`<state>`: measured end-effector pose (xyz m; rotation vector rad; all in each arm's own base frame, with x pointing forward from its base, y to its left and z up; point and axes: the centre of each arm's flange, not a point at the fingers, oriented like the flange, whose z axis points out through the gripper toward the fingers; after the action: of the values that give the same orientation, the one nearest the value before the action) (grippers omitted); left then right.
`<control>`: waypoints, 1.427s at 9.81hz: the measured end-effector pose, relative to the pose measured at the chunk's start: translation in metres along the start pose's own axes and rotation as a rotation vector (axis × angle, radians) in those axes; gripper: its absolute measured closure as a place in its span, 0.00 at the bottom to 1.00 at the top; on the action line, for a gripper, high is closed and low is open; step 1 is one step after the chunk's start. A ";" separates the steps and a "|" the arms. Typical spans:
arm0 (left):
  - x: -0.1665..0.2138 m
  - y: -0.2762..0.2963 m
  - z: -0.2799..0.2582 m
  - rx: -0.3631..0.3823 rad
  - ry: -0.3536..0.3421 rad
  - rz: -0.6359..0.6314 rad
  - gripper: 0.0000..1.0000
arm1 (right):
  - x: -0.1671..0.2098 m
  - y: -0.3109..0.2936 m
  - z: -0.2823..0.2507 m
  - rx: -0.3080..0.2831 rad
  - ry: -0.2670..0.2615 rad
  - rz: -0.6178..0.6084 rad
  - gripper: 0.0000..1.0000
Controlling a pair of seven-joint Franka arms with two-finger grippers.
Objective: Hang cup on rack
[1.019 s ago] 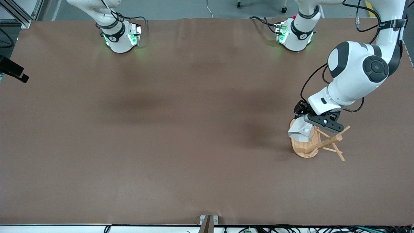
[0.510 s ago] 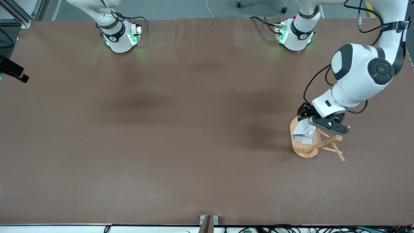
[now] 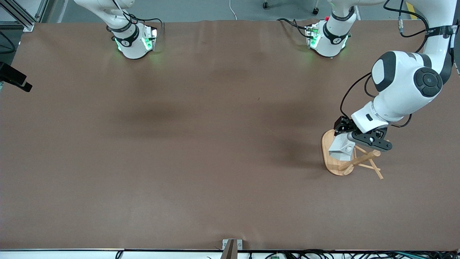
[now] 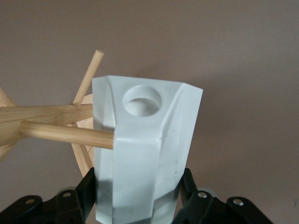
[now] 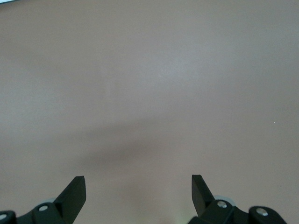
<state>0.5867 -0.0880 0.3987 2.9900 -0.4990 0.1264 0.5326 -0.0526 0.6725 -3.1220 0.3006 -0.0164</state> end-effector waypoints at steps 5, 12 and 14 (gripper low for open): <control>-0.001 -0.010 0.012 -0.061 -0.004 -0.065 0.27 | 0.000 0.001 0.000 0.000 -0.001 0.001 0.00; -0.003 -0.030 0.006 -0.054 0.009 -0.099 0.00 | 0.000 0.001 0.000 0.000 -0.001 0.001 0.00; 0.004 -0.031 -0.005 -0.051 0.033 -0.099 0.00 | 0.000 0.002 0.000 0.000 -0.001 0.001 0.00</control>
<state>0.6000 -0.0593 0.4011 2.9505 -0.3442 0.1525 0.5323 -0.0543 0.6724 -3.1217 0.3029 -0.0143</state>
